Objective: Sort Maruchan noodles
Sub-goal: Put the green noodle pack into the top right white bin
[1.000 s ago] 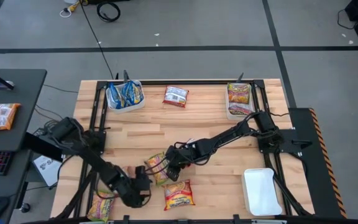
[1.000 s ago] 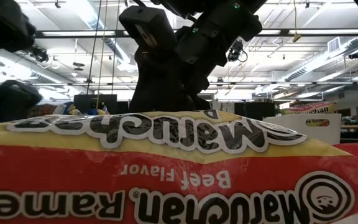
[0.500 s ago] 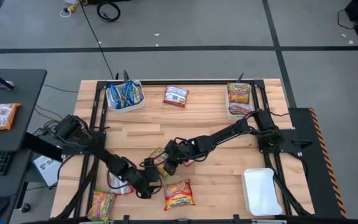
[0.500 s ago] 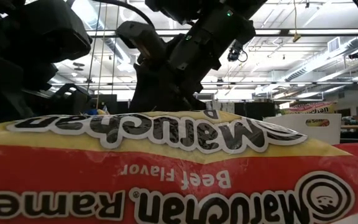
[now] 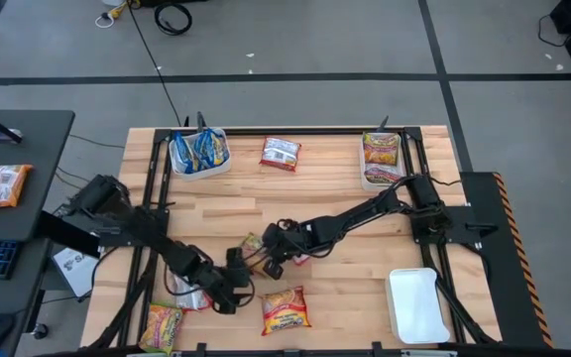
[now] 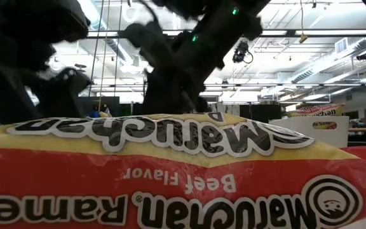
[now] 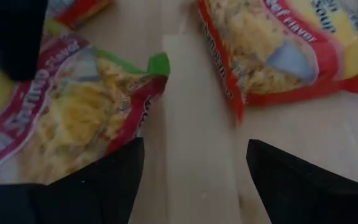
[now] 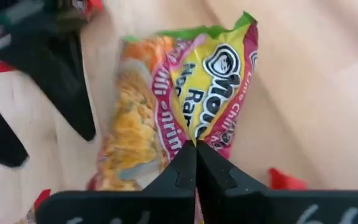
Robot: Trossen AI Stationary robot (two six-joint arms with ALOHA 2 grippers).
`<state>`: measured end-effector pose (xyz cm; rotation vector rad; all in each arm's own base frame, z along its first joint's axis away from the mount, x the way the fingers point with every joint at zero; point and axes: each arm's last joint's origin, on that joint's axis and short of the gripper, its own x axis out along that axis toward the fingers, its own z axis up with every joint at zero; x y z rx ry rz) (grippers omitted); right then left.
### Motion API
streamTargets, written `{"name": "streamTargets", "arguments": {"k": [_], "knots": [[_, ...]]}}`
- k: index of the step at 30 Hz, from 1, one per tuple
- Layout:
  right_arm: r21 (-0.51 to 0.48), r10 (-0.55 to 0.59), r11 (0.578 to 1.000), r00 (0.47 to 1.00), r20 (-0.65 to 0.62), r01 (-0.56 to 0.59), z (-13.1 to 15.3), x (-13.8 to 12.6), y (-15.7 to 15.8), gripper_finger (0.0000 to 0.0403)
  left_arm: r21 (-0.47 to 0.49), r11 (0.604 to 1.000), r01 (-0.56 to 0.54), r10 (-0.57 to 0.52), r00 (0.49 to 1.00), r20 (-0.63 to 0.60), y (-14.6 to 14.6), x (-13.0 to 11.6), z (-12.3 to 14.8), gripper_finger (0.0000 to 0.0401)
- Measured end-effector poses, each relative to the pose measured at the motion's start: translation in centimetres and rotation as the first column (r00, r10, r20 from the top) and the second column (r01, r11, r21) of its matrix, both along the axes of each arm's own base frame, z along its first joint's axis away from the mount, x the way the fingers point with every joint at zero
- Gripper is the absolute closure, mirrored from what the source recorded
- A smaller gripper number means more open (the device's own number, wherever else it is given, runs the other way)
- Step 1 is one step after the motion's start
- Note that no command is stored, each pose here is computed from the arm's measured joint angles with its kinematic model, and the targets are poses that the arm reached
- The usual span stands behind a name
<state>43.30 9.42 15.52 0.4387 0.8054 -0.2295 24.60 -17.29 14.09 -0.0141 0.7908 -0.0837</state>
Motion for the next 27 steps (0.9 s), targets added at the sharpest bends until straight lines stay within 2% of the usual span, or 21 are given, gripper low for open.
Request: {"name": "streamTargets", "arguments": {"k": [4, 7, 11, 15, 18, 23, 25, 27], "knots": [[-0.201, -0.012, 0.98, 1.0, -0.005, 0.011, 3.4, -1.8, 0.3, 0.0398, 0.024, 1.0, -0.004, 0.005, 0.999, -0.034, 0.3, -1.9, 2.1, 0.0113], [-0.384, -0.056, 0.923, 0.998, -0.036, 0.038, 6.6, -4.1, 0.1, 0.0399, 0.044, 0.998, -0.046, 0.047, 0.999, -0.012, 0.5, -3.4, 3.6, 0.0113], [-0.583, -0.153, 0.809, 0.985, -0.084, 0.076, 10.3, -7.5, -1.1, 0.04, 0.053, 0.993, -0.102, 0.098, 0.993, 0.066, 0.3, -4.6, 5.0, 0.0113], [-0.747, -0.279, 0.662, 0.943, -0.179, 0.054, 12.1, -10.8, -3.0, 0.04, 0.052, 0.992, -0.113, 0.106, 0.987, 0.122, -0.1, -5.1, 5.6, 0.0113], [-0.826, -0.381, 0.563, 0.891, -0.248, 0.011, 12.8, -13.0, -4.5, 0.0401, 0.052, 0.991, -0.123, 0.115, 0.985, 0.131, -0.2, -5.2, 5.6, 0.0113], [-0.902, -0.543, 0.426, 0.779, -0.313, -0.065, 13.6, -16.4, -7.2, 0.0401, 0.045, 0.988, -0.146, 0.138, 0.98, 0.14, -0.2, -5.1, 5.6, 0.0113], [-0.912, -0.557, 0.403, 0.771, -0.31, -0.076, 13.1, -17.7, -8.2, 0.0401, 0.045, 0.988, -0.146, 0.139, 0.98, 0.14, -0.2, -5.1, 5.6, 0.0113], [-0.906, -0.568, 0.409, 0.746, -0.347, -0.11, 12.2, -19.6, -9.4, 0.0401, 0.044, 0.988, -0.146, 0.139, 0.98, 0.141, -0.2, -5.1, 5.6, 0.0113]]}}
